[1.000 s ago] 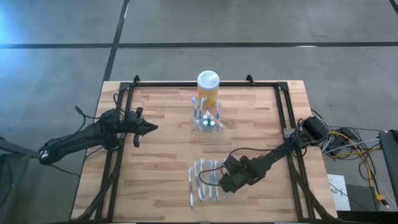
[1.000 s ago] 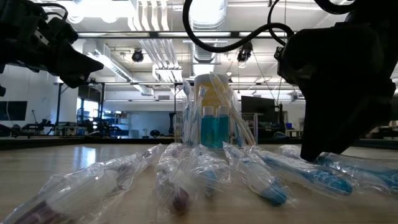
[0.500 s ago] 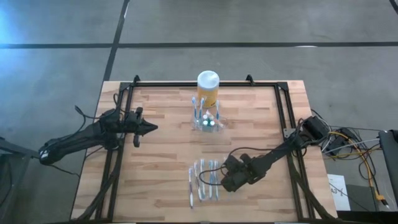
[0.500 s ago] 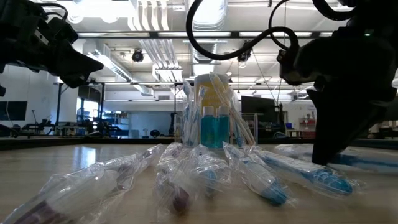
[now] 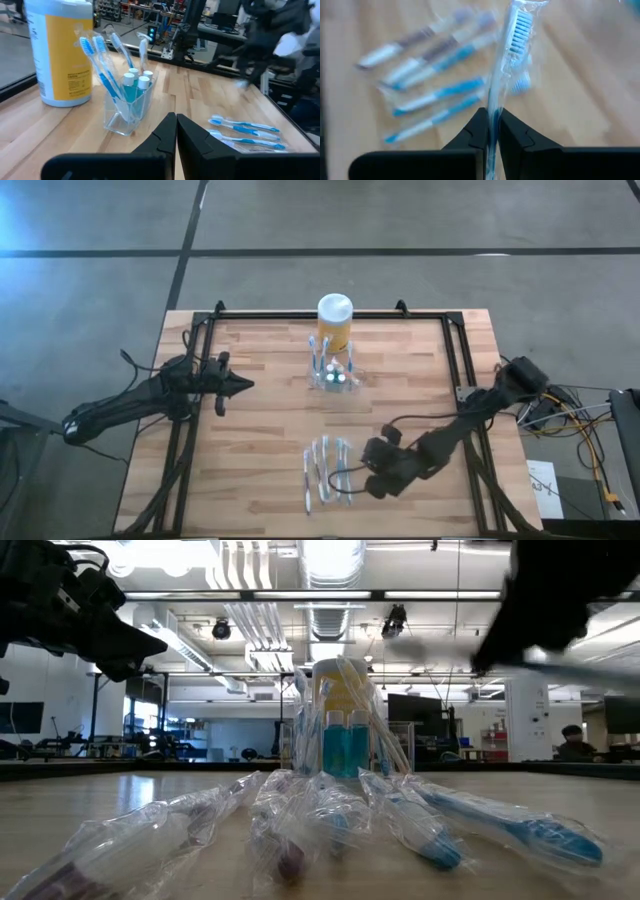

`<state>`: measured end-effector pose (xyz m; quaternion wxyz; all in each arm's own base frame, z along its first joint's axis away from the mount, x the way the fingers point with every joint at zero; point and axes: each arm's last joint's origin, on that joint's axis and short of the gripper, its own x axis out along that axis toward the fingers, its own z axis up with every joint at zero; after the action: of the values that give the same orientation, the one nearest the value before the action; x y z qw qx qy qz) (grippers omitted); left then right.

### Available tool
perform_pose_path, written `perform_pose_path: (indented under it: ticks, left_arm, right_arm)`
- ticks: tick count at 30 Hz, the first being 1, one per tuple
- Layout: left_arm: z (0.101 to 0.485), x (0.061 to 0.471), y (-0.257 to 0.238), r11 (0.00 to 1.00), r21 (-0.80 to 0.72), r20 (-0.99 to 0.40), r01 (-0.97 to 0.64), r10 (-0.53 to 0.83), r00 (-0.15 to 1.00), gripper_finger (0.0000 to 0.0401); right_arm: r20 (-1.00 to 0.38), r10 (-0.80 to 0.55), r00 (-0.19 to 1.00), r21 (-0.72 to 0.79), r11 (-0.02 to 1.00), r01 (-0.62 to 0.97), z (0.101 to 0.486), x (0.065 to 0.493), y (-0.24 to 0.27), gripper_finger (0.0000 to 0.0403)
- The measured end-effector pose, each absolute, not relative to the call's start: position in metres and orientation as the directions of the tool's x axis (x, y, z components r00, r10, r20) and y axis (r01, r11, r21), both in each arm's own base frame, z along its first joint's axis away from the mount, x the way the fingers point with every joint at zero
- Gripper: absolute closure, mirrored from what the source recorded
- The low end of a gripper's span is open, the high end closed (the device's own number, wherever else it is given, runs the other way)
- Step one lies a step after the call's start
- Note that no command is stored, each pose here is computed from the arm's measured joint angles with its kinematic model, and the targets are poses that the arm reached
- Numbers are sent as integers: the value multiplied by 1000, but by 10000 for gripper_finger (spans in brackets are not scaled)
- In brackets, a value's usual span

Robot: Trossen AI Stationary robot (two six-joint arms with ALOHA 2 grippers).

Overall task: Pick & Place toothbrushing station
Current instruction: Put the blue toothbrush into the transparent organizer

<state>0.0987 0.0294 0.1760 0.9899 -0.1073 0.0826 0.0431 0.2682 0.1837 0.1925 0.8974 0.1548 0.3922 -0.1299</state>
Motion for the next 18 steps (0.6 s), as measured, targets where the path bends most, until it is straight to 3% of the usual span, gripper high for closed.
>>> perform_pose_path:
  ticks: [6,13,18]
  left_arm:
    - [176,99,30,972,-200,-176,-126,91,980,385]
    - [177,99,30,972,-196,-164,-128,96,982,385]
    - [180,99,31,974,-186,-138,-126,101,985,385]
  right_arm:
    - [-490,-18,871,210,968,138,240,243,187,384]
    - [-343,-16,939,187,979,84,265,191,139,384]
    - [-146,139,980,83,988,-128,268,164,106,385]
